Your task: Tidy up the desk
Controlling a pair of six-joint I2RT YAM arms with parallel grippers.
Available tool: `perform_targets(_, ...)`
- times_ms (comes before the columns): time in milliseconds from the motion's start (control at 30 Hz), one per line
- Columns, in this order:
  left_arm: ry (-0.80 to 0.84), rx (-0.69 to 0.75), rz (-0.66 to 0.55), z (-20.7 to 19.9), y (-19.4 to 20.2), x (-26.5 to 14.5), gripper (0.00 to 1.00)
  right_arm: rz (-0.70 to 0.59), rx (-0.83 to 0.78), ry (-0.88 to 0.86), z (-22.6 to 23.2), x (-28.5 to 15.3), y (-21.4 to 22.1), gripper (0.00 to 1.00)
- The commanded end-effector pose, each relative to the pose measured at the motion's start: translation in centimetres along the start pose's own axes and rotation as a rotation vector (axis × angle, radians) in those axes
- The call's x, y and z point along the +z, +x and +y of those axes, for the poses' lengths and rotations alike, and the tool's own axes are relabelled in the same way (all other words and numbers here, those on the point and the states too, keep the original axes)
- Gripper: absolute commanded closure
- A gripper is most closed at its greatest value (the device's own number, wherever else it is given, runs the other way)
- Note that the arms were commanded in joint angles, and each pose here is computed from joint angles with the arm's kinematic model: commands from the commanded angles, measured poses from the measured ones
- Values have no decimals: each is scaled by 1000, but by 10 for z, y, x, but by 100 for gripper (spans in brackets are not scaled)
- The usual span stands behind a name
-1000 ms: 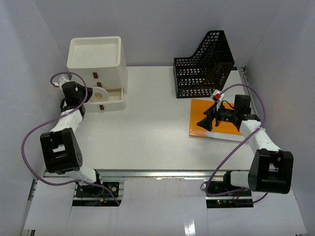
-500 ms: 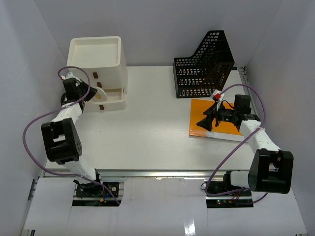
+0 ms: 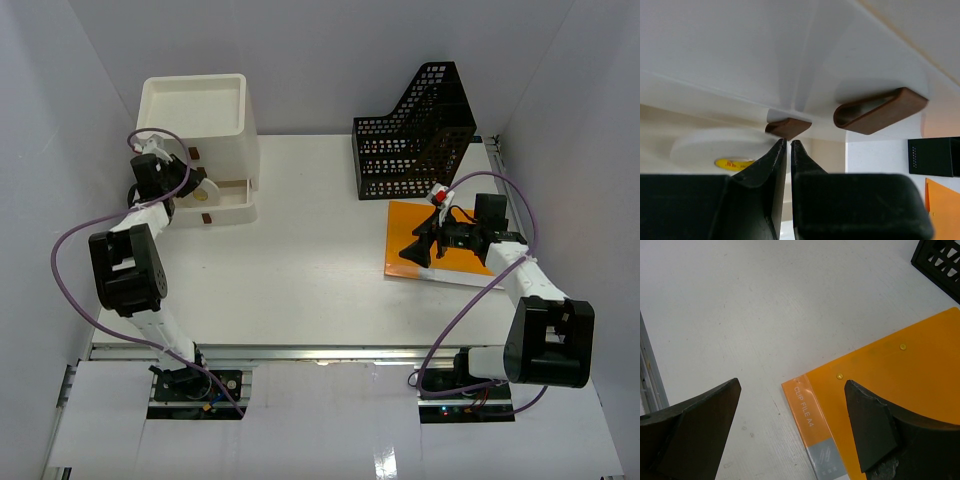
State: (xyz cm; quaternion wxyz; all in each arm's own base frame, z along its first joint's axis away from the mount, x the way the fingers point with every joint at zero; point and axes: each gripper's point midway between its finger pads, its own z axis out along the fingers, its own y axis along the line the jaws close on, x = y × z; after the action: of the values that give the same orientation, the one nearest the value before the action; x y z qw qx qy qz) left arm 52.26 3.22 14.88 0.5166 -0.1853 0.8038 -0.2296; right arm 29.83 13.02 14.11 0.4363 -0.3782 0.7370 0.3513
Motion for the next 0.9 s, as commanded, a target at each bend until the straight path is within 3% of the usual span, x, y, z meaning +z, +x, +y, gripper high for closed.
perform_targets(0,75,47,-122,-24,-24,-22,80,-22,-46,3,-6,-3,-15,9)
perform_targets(600,-35,97,-174,-7,-41,-23,77,-18,-45,0,-6,-2,-14,9)
perform_targets(867,-108,126,-102,16,-31,-4,76,-17,-44,2,-7,-2,-13,9)
